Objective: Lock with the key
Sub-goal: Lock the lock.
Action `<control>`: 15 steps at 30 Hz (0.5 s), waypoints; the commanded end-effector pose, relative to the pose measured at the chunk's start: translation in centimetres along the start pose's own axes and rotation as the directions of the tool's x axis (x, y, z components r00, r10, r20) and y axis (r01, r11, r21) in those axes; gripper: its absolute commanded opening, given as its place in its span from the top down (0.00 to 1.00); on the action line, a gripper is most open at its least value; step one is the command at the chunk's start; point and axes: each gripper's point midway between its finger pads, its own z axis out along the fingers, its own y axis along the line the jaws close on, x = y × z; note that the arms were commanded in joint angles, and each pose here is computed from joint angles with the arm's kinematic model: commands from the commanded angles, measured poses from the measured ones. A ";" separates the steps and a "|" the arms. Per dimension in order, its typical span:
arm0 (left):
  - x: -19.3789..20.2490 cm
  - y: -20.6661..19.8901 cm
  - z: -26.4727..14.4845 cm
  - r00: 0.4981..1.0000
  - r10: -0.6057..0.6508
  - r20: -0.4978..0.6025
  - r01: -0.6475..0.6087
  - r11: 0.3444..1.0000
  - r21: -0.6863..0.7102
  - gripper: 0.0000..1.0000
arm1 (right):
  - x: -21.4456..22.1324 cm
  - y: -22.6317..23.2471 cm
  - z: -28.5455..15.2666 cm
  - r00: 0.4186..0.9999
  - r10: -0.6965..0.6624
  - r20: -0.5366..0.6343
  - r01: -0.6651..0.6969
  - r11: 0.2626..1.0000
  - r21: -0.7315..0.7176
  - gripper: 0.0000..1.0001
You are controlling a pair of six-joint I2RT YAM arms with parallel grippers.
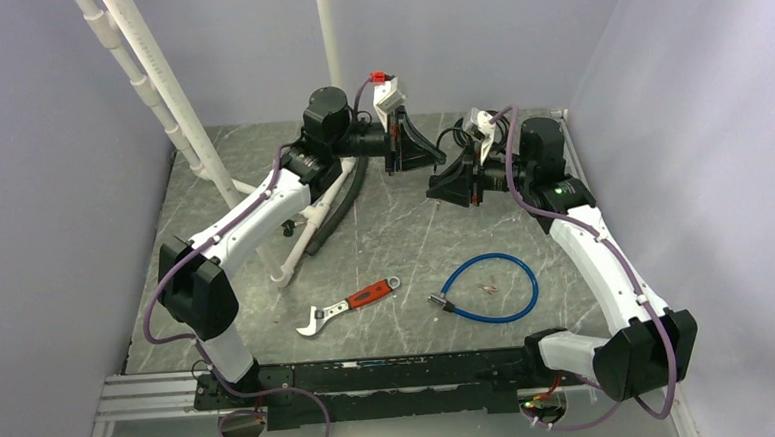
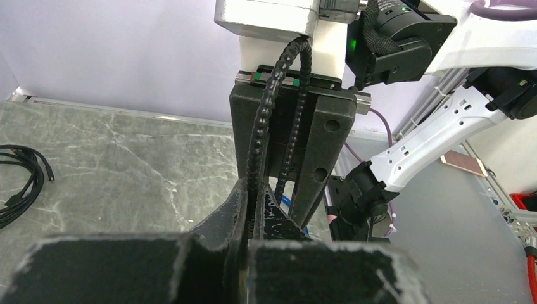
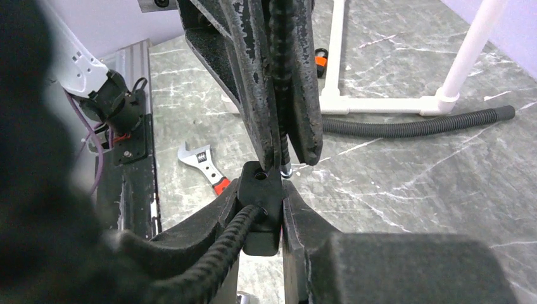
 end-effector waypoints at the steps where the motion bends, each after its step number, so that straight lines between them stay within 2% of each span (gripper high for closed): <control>1: -1.5 -3.7 0.0 0.999 0.045 0.011 -0.045 0.995 0.085 1.00 | -1.2 -0.9 0.4 0.998 -0.052 0.025 0.051 0.998 0.027 1.00; 15: -1.4 -3.9 -0.2 0.999 0.046 0.005 -0.047 0.995 0.085 1.00 | -0.6 -1.4 0.6 0.999 -0.047 0.005 0.047 0.998 0.030 1.00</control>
